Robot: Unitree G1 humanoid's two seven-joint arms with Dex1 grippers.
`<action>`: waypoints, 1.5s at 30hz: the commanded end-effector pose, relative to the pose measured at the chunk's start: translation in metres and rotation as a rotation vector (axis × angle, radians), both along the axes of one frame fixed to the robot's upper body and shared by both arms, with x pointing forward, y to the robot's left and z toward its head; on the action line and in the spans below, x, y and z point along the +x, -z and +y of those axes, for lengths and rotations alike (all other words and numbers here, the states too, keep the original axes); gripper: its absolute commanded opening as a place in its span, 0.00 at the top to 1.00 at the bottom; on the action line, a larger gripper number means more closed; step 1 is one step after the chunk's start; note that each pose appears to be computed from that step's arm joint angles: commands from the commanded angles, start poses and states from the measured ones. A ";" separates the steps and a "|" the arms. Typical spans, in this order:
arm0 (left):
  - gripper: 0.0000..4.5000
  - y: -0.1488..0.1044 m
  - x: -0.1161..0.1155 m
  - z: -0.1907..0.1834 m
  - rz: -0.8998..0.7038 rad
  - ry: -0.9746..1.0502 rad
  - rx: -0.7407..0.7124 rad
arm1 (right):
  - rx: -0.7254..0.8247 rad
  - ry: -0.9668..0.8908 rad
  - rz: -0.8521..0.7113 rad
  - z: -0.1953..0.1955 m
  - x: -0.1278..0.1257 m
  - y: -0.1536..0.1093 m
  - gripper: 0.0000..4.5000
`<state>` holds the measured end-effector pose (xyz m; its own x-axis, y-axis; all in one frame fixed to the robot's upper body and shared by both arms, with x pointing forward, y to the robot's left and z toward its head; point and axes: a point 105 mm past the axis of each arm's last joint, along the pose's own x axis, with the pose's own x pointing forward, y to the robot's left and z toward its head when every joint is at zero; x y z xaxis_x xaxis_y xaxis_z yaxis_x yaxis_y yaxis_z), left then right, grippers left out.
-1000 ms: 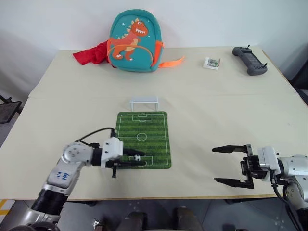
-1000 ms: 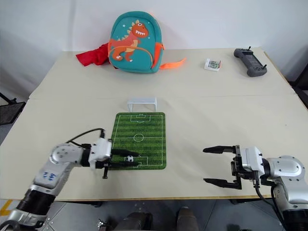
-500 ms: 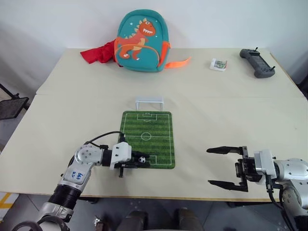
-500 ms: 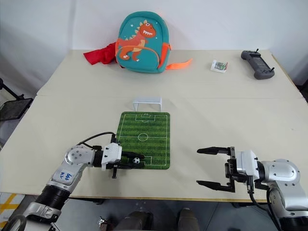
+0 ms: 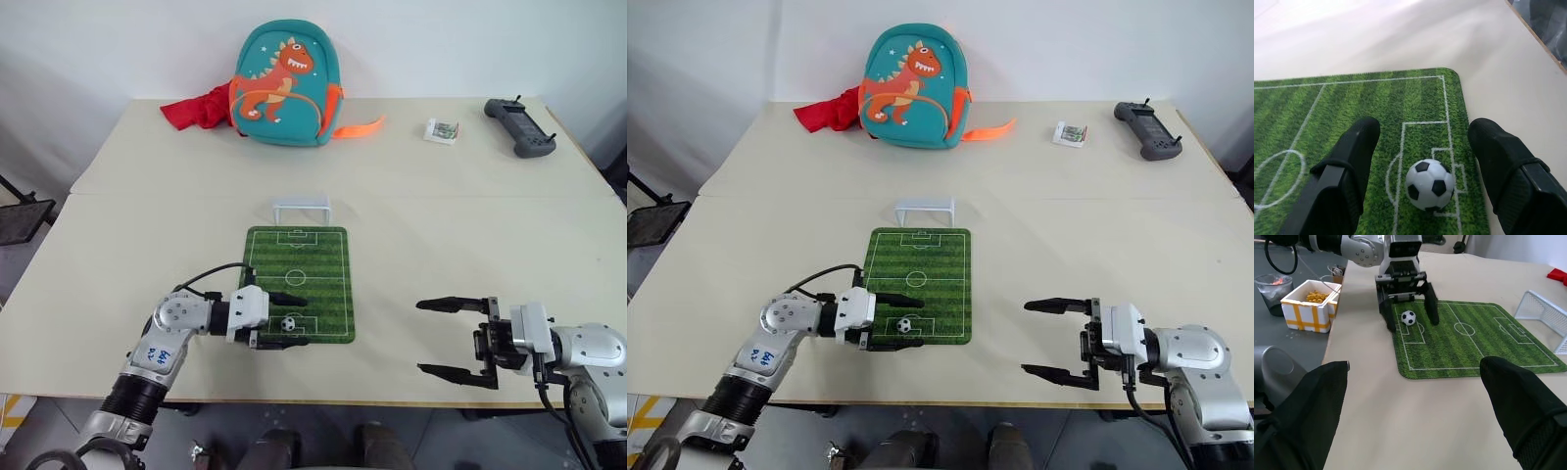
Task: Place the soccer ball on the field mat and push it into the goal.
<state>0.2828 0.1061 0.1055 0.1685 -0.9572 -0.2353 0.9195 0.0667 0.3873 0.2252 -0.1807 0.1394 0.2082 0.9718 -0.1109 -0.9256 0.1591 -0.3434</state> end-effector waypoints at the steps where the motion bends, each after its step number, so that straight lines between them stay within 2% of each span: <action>1: 0.25 -0.030 -0.015 0.005 -0.055 0.044 -0.069 | 0.007 -0.019 -0.012 0.004 -0.003 -0.005 0.00; 7: 0.25 -0.044 -0.043 0.025 -0.010 0.050 -0.065 | 0.019 -0.005 -0.016 0.001 0.001 -0.006 0.00; 8: 0.29 -0.042 -0.047 0.029 0.007 0.043 -0.053 | 0.033 0.000 -0.028 0.000 0.002 -0.008 0.00; 11: 0.45 -0.025 -0.062 0.041 0.113 0.011 -0.032 | 0.065 0.022 -0.059 0.000 0.008 -0.011 0.00; 15: 0.74 0.001 -0.074 0.029 0.214 0.018 -0.033 | 0.054 0.019 -0.056 0.000 0.008 -0.007 0.00; 19: 1.00 0.013 -0.064 0.018 0.223 -0.025 -0.054 | 0.053 0.022 -0.056 0.000 0.008 -0.006 0.00; 22: 1.00 0.012 -0.052 0.010 0.214 -0.056 -0.092 | 0.051 0.032 -0.051 -0.001 0.007 -0.004 0.00; 29: 1.00 0.017 -0.038 0.011 0.230 -0.077 -0.062 | 0.053 0.037 -0.048 0.001 0.004 -0.002 0.00; 35: 1.00 0.017 -0.016 0.014 0.197 -0.105 -0.040 | 0.069 0.036 -0.059 0.005 0.005 -0.005 0.00; 38: 1.00 0.006 0.011 0.005 0.172 -0.155 -0.096 | 0.082 0.046 -0.070 0.008 0.008 -0.007 0.00; 41: 1.00 -0.016 0.061 0.001 0.040 -0.301 -0.148 | 0.110 0.062 -0.077 0.014 0.007 -0.007 0.00; 43: 1.00 -0.034 0.079 0.005 -0.028 -0.376 -0.214 | 0.134 0.085 -0.081 0.016 0.008 -0.009 0.00; 45: 1.00 -0.046 0.085 0.010 -0.059 -0.406 -0.267 | 0.190 0.146 -0.083 0.015 0.013 -0.014 0.00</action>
<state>0.3652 0.1081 0.1450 0.5127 -0.8584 -0.0162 0.8083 0.4762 0.3462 0.2361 -0.1638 0.1416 0.3116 0.9492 0.0438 -0.8847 0.3066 -0.3512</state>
